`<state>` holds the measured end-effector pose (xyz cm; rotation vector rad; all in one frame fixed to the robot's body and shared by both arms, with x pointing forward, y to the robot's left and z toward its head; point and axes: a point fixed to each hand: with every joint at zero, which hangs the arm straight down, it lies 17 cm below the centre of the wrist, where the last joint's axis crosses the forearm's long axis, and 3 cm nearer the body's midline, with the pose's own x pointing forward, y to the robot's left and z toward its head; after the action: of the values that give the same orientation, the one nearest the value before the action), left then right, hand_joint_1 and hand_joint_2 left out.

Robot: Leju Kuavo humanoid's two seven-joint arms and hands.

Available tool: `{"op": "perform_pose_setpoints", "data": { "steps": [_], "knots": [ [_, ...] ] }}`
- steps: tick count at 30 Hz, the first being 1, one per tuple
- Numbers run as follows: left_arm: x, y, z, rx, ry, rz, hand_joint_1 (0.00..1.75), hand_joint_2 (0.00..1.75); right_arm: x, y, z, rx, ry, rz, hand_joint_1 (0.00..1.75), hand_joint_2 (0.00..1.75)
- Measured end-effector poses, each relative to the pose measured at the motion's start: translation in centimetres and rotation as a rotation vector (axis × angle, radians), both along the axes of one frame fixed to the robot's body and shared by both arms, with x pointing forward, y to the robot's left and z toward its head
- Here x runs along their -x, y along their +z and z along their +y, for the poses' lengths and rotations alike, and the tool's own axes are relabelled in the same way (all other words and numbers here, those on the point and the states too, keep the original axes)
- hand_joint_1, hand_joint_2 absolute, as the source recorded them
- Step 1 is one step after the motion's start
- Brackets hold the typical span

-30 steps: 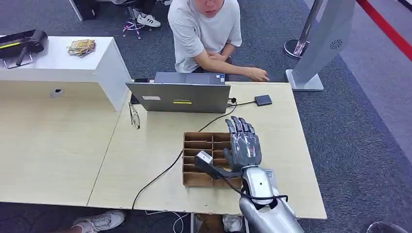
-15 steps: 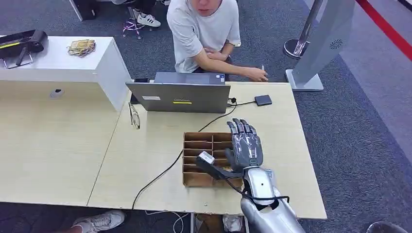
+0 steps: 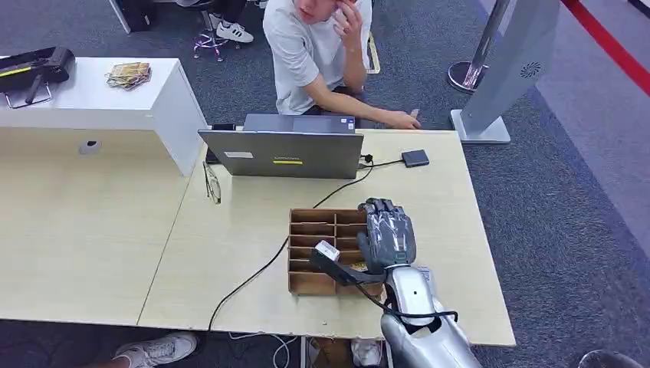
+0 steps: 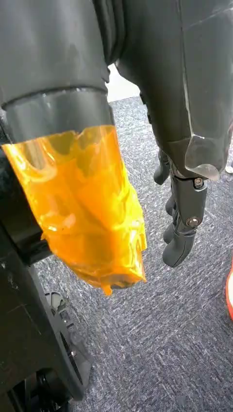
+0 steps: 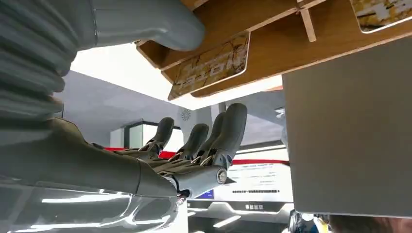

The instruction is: Pass the card to the sensor for recognition and then transmit it.

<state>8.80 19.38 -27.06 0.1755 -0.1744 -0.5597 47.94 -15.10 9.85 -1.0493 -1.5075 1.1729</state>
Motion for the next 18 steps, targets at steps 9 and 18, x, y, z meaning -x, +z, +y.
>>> {"op": "perform_pose_setpoints", "data": {
  "steps": [9,18],
  "knots": [
    [0.0,0.0,0.0,0.0,0.0,0.0,0.0,0.0,0.04,-0.04,-0.05,0.001,0.0,0.0,0.8,1.75],
    [0.0,0.0,-0.02,0.0,0.0,0.0,0.0,0.0,0.05,-0.08,-0.07,0.001,0.0,0.001,1.48,1.75]
  ]
}}
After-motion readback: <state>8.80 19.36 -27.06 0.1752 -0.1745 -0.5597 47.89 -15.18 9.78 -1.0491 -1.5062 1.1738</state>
